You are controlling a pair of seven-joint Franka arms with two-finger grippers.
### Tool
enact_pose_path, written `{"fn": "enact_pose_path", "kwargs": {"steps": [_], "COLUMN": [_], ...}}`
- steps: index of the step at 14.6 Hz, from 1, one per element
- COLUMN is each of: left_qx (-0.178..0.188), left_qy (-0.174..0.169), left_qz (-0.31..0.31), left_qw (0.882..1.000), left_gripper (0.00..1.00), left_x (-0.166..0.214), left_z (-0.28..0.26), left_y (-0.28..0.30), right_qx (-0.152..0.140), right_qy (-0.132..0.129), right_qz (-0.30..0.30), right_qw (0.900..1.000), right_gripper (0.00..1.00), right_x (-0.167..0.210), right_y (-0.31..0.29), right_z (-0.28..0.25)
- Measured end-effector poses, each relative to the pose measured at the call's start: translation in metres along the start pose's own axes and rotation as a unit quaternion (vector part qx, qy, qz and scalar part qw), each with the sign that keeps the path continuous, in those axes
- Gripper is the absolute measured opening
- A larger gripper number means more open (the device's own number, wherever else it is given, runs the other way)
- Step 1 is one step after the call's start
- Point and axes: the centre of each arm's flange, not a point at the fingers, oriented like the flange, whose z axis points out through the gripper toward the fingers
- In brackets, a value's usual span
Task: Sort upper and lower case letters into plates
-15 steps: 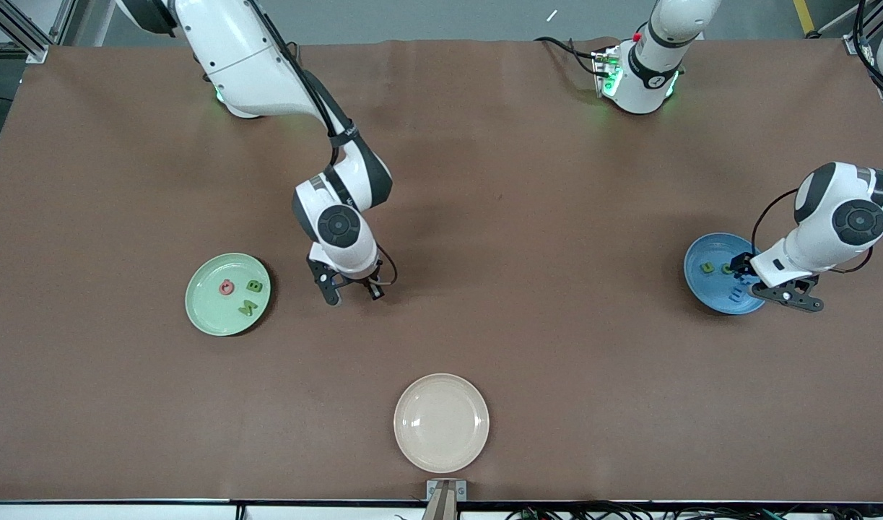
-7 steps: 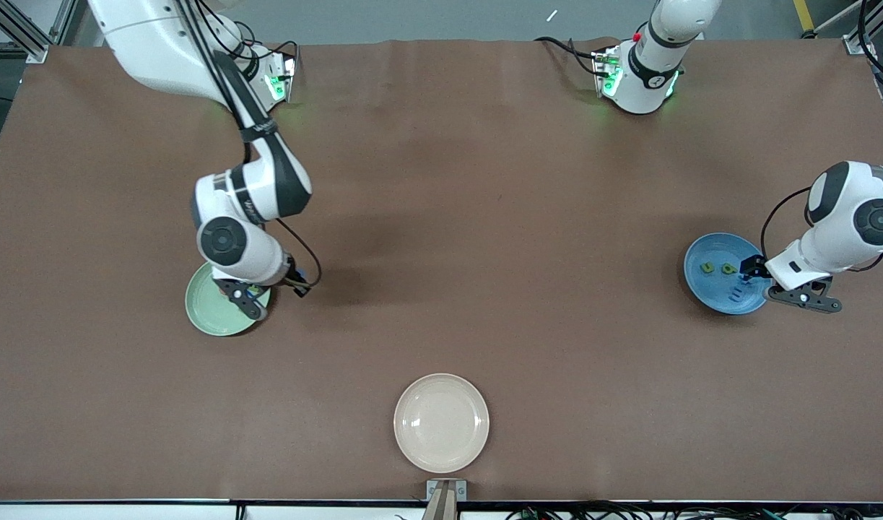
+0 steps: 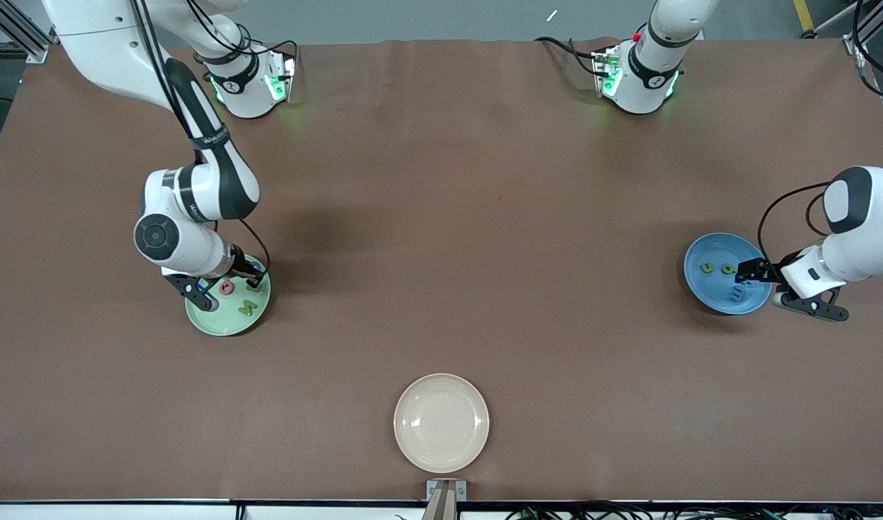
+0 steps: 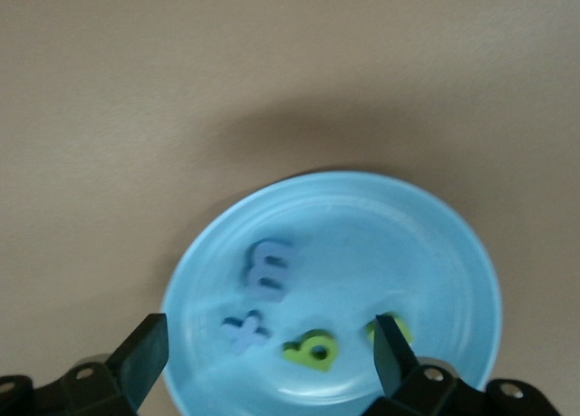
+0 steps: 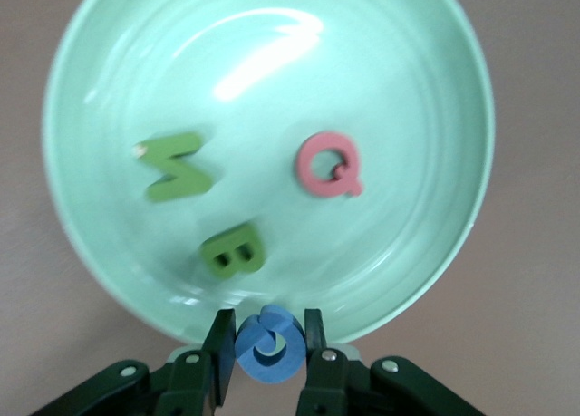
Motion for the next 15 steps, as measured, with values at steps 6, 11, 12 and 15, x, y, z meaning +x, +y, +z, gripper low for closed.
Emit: {"fn": "enact_pose_path", "kwargs": {"steps": [6, 11, 12, 15], "left_qx": [-0.007, -0.004, 0.0, 0.011], "left_qy": [-0.027, -0.037, -0.035, -0.023], "left_qz": [-0.049, -0.085, -0.09, -0.1], "left_qw": [0.998, 0.996, 0.995, 0.995], "left_gripper": [1.0, 1.0, 1.0, 1.0], "left_x": [0.037, 0.057, 0.06, 0.066], "left_z": [-0.012, -0.032, -0.038, -0.056], "left_y": [0.074, 0.142, 0.153, 0.18], "right_qx": [0.002, -0.001, -0.002, -0.003], "right_qy": [0.005, 0.004, 0.003, 0.002], "right_qz": [0.006, 0.012, 0.012, 0.011], "right_qw": [1.0, 1.0, 1.0, 1.0], "right_gripper": [0.34, 0.5, 0.59, 0.88], "right_x": [0.019, 0.024, 0.024, 0.023], "right_y": [0.02, 0.029, 0.029, 0.029], "right_z": [0.002, 0.007, 0.008, 0.008]}}
